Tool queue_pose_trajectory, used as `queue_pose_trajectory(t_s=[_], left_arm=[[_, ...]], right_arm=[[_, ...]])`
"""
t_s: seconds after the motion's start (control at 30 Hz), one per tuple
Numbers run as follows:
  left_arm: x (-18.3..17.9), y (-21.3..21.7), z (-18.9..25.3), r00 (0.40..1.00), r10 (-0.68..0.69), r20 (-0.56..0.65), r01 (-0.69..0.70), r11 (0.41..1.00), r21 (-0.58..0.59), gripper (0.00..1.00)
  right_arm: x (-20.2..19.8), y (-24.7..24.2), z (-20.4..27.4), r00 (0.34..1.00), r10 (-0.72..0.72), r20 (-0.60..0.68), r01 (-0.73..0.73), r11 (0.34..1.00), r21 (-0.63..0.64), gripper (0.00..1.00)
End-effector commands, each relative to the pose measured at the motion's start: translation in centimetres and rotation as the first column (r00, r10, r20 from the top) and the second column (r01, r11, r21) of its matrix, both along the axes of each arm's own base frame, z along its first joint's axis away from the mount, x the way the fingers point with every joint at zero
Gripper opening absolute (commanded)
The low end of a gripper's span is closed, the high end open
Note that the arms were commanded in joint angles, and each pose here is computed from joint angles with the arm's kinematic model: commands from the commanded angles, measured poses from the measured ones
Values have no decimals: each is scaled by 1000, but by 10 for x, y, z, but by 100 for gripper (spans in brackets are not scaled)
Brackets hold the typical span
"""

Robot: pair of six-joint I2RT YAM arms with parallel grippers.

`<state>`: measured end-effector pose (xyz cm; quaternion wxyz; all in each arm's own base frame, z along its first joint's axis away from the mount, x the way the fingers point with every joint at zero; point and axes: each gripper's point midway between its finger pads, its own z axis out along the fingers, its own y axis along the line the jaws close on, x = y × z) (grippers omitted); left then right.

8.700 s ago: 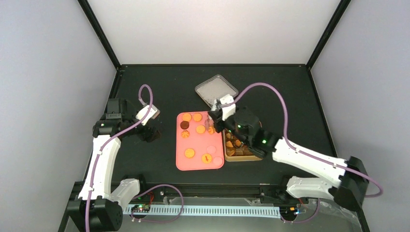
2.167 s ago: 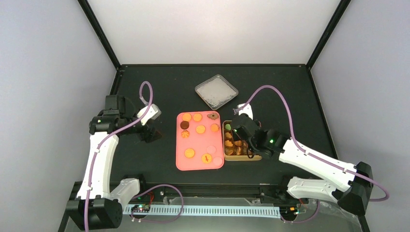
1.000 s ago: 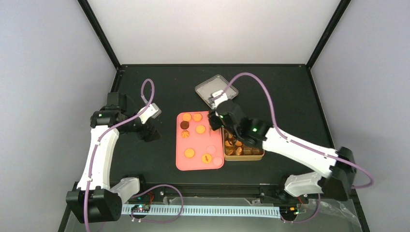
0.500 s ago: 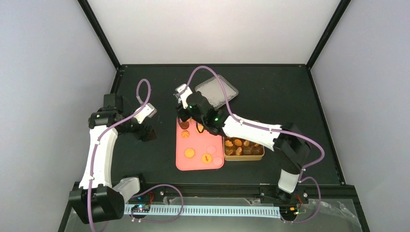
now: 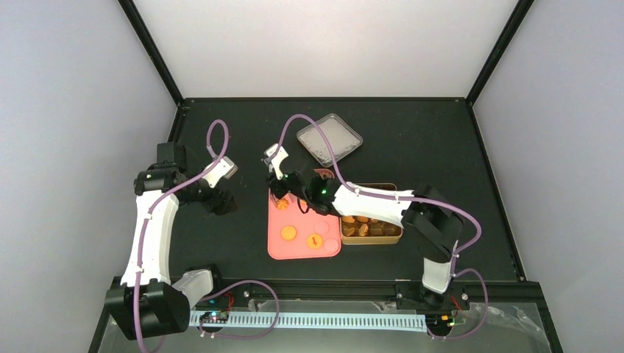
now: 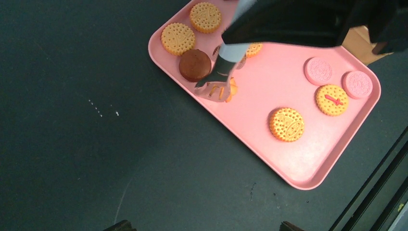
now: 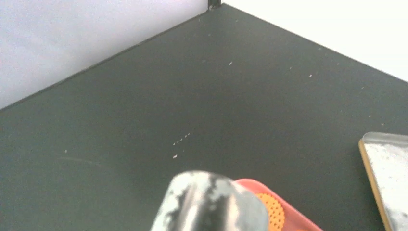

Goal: Pack the cookies
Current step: Pick up the fake cookies from the plate, then place the fake cookies in the empty pocket of the box.

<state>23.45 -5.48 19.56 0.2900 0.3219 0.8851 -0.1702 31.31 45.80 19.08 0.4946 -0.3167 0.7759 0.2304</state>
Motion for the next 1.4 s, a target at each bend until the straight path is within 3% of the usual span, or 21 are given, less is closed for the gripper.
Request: queue_pose_trajectory(t_s=[0.0,0.27,0.47,0.77,1.0,1.37], left_arm=[[2,2,0,1000,13,-8,-13,1000,-5,80],[-1,2,1,1000,4,-1,-4,1000,4,80],[0,1,2,1000,2,0,-2,1000,-2,80],[0,0,2,1000,-4,-4,4,1000,-4,80],[4,-2,5,1000,-11,1,11,1000,-22,80],[12,-9,9,999,-32,-13,30,996,-85,79]], right_arm=[[-9,3,10,1000,-4,21,3,999,49,37],[-10,0,-2,1000,-20,5,20,999,37,35],[-11,-4,9,999,-30,20,29,999,43,24],[-15,-25,66,995,-60,85,52,994,94,16],[-30,-95,107,977,-183,111,173,980,98,15],[-79,-251,83,893,-449,3,448,892,57,15]])
